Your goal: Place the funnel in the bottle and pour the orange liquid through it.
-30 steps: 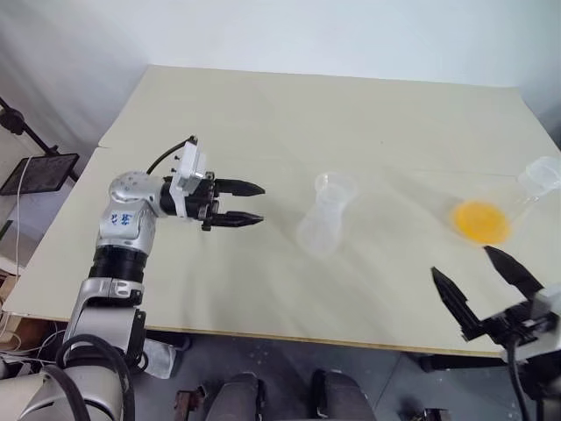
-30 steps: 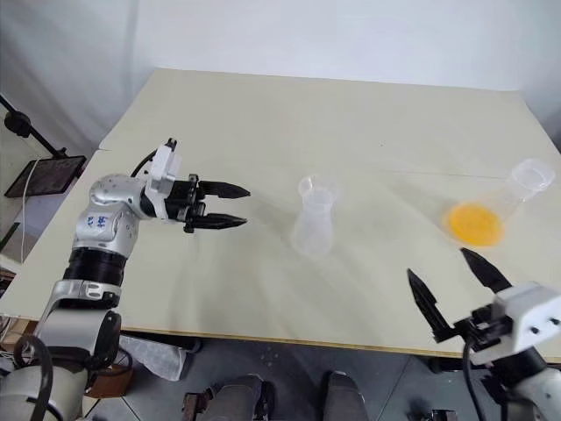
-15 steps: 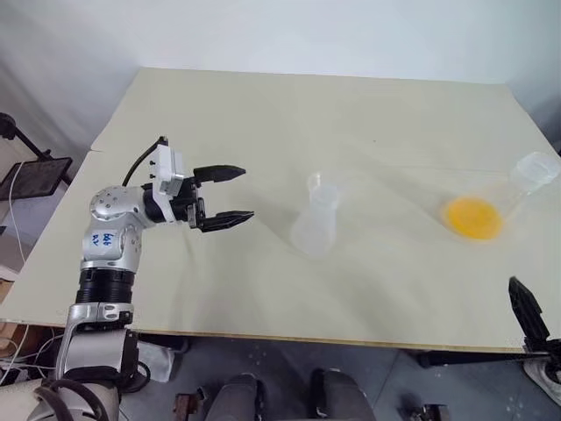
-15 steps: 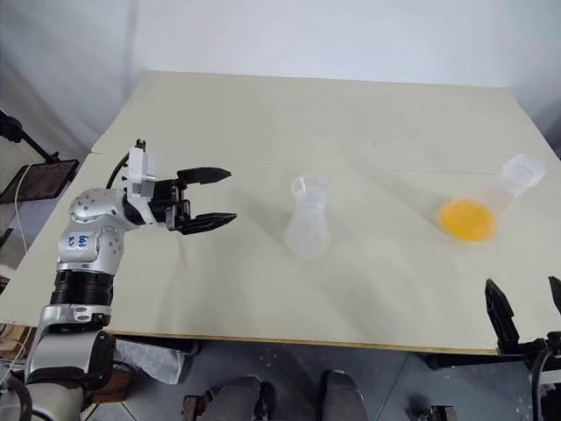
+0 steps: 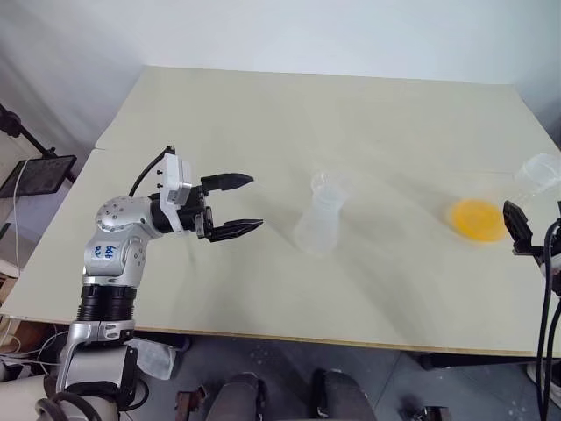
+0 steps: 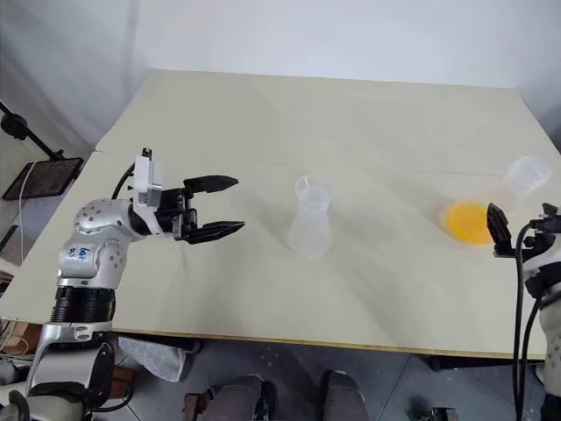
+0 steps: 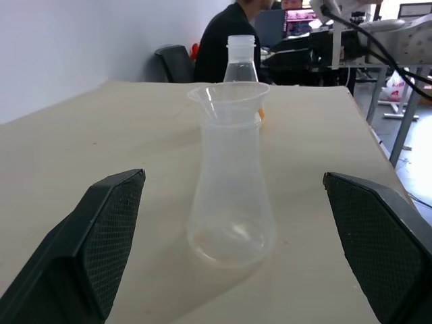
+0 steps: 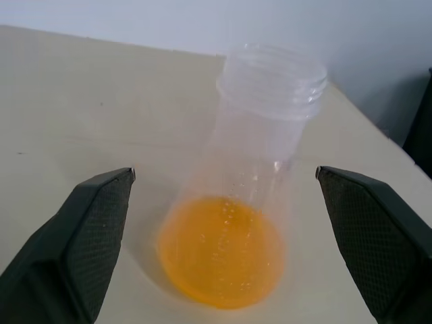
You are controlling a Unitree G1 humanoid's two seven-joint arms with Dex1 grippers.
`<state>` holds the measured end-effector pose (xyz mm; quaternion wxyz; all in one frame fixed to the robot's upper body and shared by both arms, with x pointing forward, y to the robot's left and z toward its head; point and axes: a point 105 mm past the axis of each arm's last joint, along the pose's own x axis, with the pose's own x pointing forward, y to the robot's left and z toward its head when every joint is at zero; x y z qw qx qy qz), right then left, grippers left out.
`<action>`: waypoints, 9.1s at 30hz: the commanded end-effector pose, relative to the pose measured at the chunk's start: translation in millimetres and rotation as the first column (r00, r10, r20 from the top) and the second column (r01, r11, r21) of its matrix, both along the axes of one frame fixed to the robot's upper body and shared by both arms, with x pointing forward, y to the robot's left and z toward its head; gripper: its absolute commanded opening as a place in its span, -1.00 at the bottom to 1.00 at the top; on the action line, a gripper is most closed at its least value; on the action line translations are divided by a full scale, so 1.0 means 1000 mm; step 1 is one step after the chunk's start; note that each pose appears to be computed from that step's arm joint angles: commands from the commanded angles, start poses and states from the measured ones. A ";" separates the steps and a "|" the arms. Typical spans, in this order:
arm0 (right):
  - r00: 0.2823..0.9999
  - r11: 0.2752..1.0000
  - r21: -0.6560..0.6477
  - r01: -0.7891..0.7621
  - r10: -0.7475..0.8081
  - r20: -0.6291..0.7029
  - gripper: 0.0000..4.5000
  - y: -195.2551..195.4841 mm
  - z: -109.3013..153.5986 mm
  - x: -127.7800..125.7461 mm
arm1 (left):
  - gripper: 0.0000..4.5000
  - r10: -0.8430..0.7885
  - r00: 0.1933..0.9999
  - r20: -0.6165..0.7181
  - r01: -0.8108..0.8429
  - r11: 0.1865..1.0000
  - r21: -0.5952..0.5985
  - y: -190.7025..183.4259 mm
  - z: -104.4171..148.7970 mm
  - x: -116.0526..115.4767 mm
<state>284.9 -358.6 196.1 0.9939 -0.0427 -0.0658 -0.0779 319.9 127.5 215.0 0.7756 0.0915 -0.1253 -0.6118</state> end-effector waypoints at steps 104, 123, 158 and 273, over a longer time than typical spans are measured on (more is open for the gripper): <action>0.895 0.239 -0.971 -0.002 0.433 0.105 0.25 0.252 0.093 0.037 | 1.00 0.066 0.998 0.007 -0.065 0.991 -0.119 -0.017 0.004 0.006; 0.881 0.059 -0.996 0.071 0.464 0.090 0.25 0.259 0.079 0.032 | 1.00 0.066 0.998 0.009 -0.065 0.990 -0.126 -0.017 0.006 0.009; 0.879 -0.097 -0.979 0.181 0.463 0.116 0.25 0.248 0.080 0.032 | 1.00 0.062 0.998 0.015 -0.059 0.989 -0.134 -0.022 0.010 0.009; 0.845 -0.204 -0.919 0.338 0.495 0.202 0.25 0.251 0.089 0.040 | 1.00 0.025 0.998 0.050 -0.022 0.997 -0.068 -0.010 0.005 0.004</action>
